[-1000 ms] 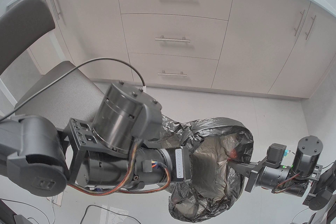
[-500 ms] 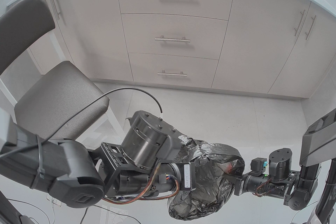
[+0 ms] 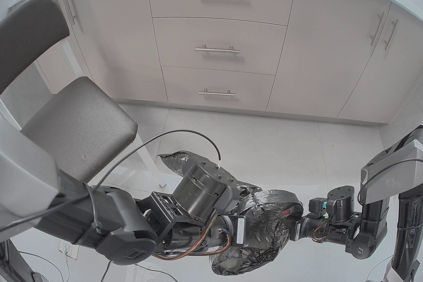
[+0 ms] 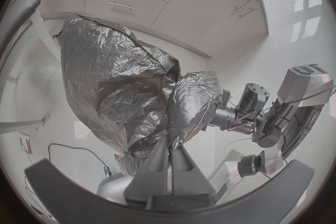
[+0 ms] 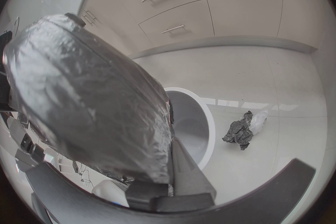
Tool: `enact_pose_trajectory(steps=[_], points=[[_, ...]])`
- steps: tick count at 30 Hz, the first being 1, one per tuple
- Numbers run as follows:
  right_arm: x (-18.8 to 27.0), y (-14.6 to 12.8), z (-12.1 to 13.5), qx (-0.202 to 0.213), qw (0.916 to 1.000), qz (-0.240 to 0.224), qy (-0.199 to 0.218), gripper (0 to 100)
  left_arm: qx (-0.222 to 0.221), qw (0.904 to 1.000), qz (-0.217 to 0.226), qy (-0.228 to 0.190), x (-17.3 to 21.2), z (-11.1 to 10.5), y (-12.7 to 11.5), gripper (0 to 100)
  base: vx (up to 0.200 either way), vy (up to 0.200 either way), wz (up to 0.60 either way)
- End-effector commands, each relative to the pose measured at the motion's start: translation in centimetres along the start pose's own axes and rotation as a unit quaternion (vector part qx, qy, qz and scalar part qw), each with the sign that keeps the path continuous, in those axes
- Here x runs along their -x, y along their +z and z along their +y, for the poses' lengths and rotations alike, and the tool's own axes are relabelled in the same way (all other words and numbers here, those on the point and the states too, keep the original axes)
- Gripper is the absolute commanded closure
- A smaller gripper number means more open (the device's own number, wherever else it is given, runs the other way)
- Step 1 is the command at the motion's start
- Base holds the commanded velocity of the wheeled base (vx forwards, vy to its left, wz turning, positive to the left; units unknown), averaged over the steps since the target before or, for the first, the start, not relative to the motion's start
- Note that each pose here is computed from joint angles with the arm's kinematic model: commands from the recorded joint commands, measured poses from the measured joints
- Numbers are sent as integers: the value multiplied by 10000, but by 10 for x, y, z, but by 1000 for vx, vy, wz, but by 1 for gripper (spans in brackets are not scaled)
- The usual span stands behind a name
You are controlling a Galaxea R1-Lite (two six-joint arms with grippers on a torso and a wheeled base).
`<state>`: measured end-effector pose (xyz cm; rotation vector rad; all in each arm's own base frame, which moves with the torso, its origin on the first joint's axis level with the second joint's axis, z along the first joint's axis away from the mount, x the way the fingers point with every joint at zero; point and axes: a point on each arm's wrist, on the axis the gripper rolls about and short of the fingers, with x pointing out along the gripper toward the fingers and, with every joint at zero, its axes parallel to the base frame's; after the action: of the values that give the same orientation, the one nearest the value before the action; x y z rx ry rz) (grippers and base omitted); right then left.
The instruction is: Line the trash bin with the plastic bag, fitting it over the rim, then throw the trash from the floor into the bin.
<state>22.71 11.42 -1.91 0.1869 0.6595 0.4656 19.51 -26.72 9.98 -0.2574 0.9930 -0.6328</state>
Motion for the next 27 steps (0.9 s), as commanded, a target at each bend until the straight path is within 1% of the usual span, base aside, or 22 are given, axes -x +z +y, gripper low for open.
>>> enact_pose_trajectory(steps=[1,3,9,10,16,19,23,24,27], points=[[-5,-1,-10,-96,9999,-30,-131,100,-187,9997,113,95,-27,7,-6,100,0,0,0],[-1,-3,-10,-78,9999,33,-132,100,-262,9996,111,49,-30,5,-8,100,0,0,0],[11,-17,-12,-4,9988,440,-210,100,-339,9992,214,47,-31,3,-15,100,0,0,0],[11,-17,-12,-4,9988,440,-210,100,-339,9992,214,47,-31,3,-15,100,0,0,0],[25,-27,-6,92,9970,746,-174,100,-433,9984,361,51,-31,0,-25,100,0,0,0],[27,-28,-6,75,9968,775,-181,100,-445,9981,417,30,-29,0,-27,100,0,0,0],[29,-25,-4,97,9974,698,-120,100,-423,9975,538,-168,-21,-3,-26,100,0,0,0],[29,-24,-4,94,9975,702,-50,100,-403,9969,637,-218,-17,-4,-25,100,0,0,0],[26,-30,-6,68,9964,844,-73,100,-403,9964,736,-158,-20,-2,-27,100,0,0,0]])
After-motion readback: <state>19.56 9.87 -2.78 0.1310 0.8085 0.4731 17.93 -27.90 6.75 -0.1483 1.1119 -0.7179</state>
